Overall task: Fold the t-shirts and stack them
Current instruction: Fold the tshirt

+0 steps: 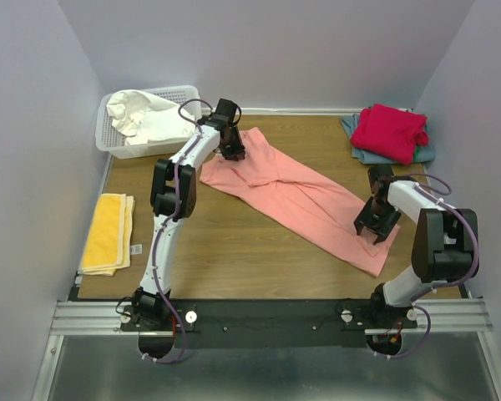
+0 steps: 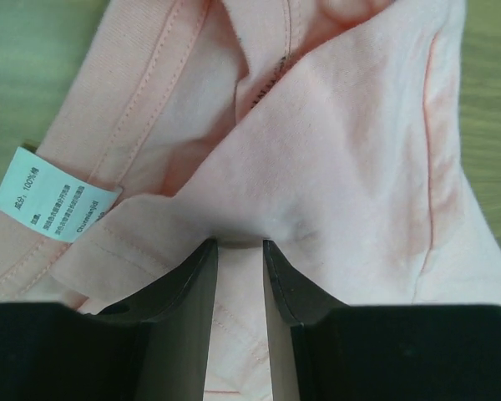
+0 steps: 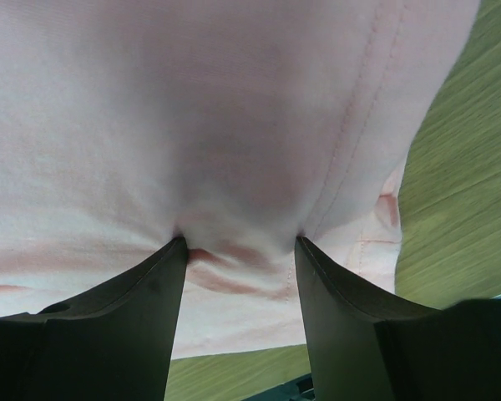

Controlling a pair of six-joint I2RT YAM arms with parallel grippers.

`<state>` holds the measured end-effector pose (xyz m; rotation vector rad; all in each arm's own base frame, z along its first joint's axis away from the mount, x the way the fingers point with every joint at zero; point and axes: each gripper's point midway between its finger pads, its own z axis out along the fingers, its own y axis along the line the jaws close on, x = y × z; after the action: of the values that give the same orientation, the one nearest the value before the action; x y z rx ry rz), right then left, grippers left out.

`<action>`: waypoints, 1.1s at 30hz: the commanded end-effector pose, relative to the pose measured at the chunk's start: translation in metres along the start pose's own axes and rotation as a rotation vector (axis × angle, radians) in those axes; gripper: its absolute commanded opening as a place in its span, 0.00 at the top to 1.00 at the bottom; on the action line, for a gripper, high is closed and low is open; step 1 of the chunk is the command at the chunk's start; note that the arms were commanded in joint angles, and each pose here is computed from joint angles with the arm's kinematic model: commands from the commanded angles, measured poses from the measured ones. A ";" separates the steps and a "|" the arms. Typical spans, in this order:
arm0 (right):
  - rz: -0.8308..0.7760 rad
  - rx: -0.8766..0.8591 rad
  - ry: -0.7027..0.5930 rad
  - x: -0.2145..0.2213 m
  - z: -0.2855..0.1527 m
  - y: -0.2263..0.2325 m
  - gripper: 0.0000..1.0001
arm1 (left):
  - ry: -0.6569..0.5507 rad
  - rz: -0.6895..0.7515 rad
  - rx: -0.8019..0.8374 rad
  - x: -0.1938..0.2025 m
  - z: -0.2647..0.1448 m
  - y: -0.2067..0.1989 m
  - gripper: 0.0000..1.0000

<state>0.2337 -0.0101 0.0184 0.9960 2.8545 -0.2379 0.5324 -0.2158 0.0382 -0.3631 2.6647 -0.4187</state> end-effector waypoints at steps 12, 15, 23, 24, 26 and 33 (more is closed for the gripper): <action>-0.187 0.025 0.053 0.023 -0.012 0.001 0.38 | -0.322 0.059 0.644 -0.102 -0.009 -0.109 0.57; -0.235 0.003 0.069 0.040 -0.015 0.012 0.38 | -0.348 0.019 0.725 -0.115 -0.017 -0.114 0.55; -0.326 -0.077 0.118 0.093 -0.026 0.050 0.39 | -0.499 0.088 0.870 -0.151 -0.067 -0.129 0.47; -0.355 -0.086 0.118 0.100 -0.028 0.055 0.39 | -0.510 0.092 0.867 -0.154 -0.072 -0.127 0.46; -0.371 -0.118 0.125 0.109 -0.033 0.064 0.39 | -0.539 0.116 0.873 -0.160 -0.093 -0.130 0.46; -0.524 -0.244 0.146 0.150 -0.044 0.104 0.41 | -0.534 0.177 0.775 -0.144 -0.117 -0.118 0.46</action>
<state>0.1807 0.1293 0.0219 0.3158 3.1251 -0.0158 0.6529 -0.2560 0.1702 -0.1126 1.8855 -1.1318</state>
